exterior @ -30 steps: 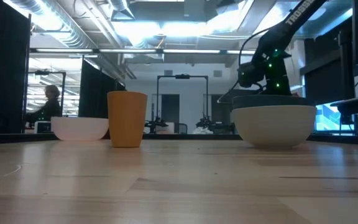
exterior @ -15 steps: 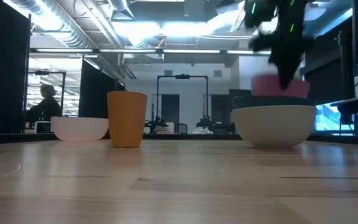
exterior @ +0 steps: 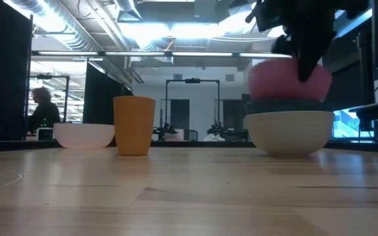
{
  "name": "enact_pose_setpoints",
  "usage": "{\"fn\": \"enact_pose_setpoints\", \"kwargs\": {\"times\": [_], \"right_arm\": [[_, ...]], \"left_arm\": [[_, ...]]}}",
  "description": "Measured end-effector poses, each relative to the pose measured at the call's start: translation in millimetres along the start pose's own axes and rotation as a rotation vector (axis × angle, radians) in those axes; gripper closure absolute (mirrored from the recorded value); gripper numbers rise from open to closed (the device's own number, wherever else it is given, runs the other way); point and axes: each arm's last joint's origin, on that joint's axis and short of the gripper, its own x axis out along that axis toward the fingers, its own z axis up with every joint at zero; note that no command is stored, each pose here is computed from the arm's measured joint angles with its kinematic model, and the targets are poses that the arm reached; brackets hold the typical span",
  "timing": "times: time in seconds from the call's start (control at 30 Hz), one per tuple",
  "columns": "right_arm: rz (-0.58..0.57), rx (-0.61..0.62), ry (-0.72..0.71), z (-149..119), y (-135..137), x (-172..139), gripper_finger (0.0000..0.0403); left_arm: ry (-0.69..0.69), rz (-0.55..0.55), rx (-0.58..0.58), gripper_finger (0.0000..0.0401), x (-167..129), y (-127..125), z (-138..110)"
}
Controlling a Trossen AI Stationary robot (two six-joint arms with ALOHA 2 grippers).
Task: Nest bowls inside each other
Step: Stack the pink bowl on top of the blue bowl
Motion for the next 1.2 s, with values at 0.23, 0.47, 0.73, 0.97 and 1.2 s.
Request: {"fn": "enact_pose_setpoints", "kwargs": {"times": [0.23, 0.47, 0.73, 0.97, 1.2], "right_arm": [[0.027, -0.013, 0.088, 12.0, 18.9, 29.7, 0.0403], [0.029, -0.016, 0.175, 14.7, 30.2, 48.9, 0.0403], [0.000, 0.009, 0.257, 5.0, 28.0, 50.5, 0.0402], [-0.013, 0.023, 0.260, 2.1, 26.8, 44.4, 0.0348], [-0.025, 0.037, 0.263, -0.9, 25.5, 38.2, 0.0293]], "left_arm": [[0.007, -0.001, 0.015, 0.0270, 0.0, -0.1, -0.7], [0.009, 0.000, 0.021, 0.0270, -0.9, 0.0, -1.5], [-0.011, 0.002, 0.013, 0.0270, -7.8, 0.2, -5.4], [-0.015, 0.003, 0.015, 0.0270, -9.4, 0.3, -6.3], [-0.018, 0.003, 0.018, 0.0270, -10.3, 0.4, -6.8]]}}
